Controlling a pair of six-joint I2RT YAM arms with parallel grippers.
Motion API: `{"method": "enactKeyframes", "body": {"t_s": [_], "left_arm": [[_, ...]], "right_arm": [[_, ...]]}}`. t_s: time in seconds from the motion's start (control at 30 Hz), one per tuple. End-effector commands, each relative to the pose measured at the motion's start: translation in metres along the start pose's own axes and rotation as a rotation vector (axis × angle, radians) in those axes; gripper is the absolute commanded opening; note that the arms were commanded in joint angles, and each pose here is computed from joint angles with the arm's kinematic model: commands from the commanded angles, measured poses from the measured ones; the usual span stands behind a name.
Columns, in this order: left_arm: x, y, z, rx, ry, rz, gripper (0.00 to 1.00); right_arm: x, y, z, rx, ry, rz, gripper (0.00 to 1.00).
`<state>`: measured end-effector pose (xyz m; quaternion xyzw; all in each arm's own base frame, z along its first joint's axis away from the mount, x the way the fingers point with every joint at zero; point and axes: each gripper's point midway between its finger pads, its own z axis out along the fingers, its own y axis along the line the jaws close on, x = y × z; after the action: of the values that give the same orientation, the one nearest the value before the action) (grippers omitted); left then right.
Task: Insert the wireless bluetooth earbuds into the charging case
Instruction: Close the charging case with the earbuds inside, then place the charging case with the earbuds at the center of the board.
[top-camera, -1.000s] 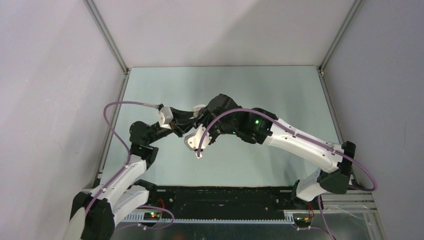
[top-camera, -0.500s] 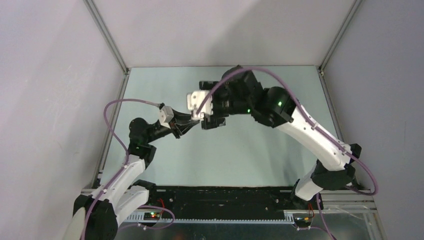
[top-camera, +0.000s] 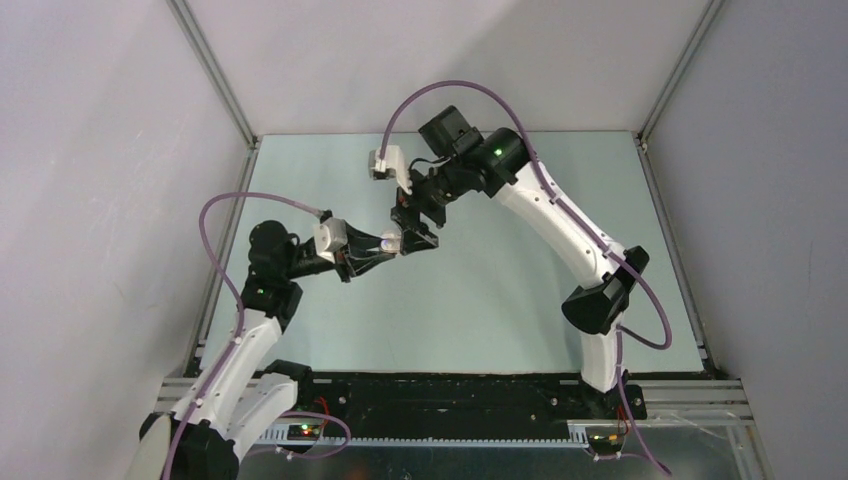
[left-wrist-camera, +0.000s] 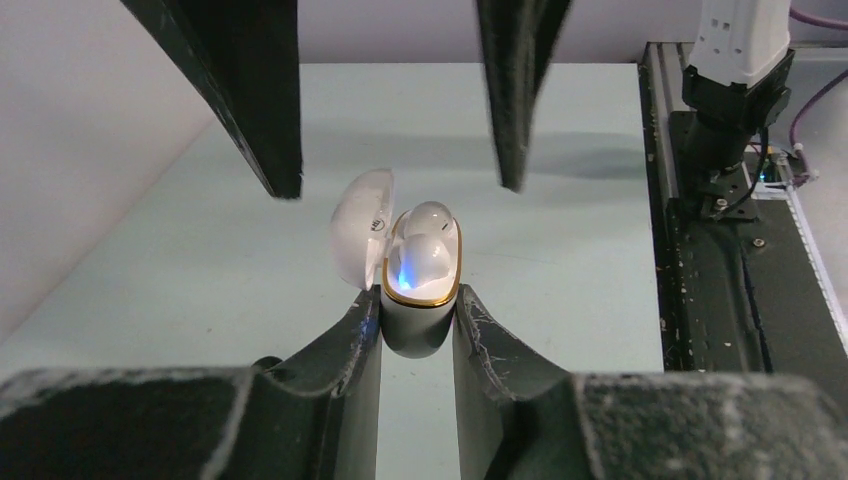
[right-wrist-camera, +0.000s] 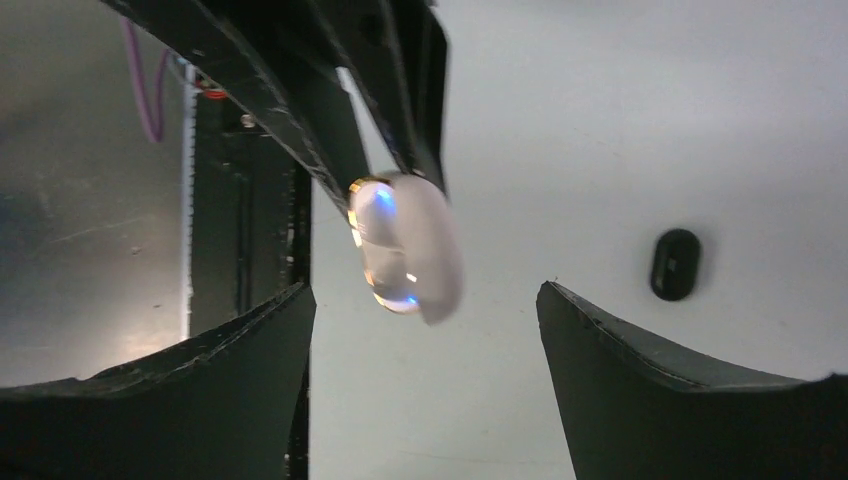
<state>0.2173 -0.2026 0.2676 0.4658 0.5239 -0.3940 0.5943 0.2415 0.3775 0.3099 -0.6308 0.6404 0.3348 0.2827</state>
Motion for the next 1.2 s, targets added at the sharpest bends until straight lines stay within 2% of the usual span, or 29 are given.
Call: {"method": "enactKeyframes", "body": {"t_s": [0.0,0.1,0.23,0.27,0.3,0.4,0.5,0.73,0.87,1.0,1.13,1.17], "left_arm": [[-0.009,-0.001,-0.001,0.035,0.006,0.047,0.00],[-0.009,0.006,0.000,0.006,0.010,0.035,0.00],[-0.019,0.026,0.002,-0.105,-0.024,-0.039,0.00],[-0.020,0.029,0.003,-0.124,-0.035,-0.110,0.00],[-0.026,0.036,0.004,-0.159,-0.061,-0.112,0.00],[-0.030,0.049,0.007,-0.219,-0.110,-0.243,0.00],[-0.031,0.054,0.011,-0.229,-0.128,-0.292,0.00],[0.013,0.059,0.032,-0.217,-0.047,-0.495,0.00],[0.032,0.056,0.064,-0.209,0.024,-0.653,0.02],[0.054,0.063,0.103,-0.271,0.081,-0.808,0.04],[0.096,0.072,0.140,-0.397,0.237,-0.994,0.05],[0.121,0.070,0.149,-0.417,0.305,-1.040,0.06]], "right_arm": [[-0.025,0.041,0.001,-0.125,-0.070,-0.030,0.86],[-0.025,0.054,0.008,-0.139,-0.047,-0.074,0.86],[-0.015,0.050,0.013,-0.080,0.002,-0.057,0.86],[-0.013,0.044,0.009,-0.021,0.024,-0.063,0.86],[-0.009,0.043,0.014,0.002,0.045,-0.072,0.86],[-0.001,0.021,0.009,0.224,0.129,-0.112,0.86],[-0.004,0.005,0.001,0.379,0.125,-0.110,0.87],[-0.018,-0.037,-0.073,0.560,-0.047,0.052,0.89],[-0.001,-0.062,-0.127,0.762,-0.045,0.111,0.98],[0.029,-0.064,-0.188,0.936,-0.024,0.134,0.99],[0.064,-0.060,-0.239,1.068,-0.024,0.228,0.99],[0.071,-0.058,-0.254,1.103,-0.038,0.258,0.99]]}}
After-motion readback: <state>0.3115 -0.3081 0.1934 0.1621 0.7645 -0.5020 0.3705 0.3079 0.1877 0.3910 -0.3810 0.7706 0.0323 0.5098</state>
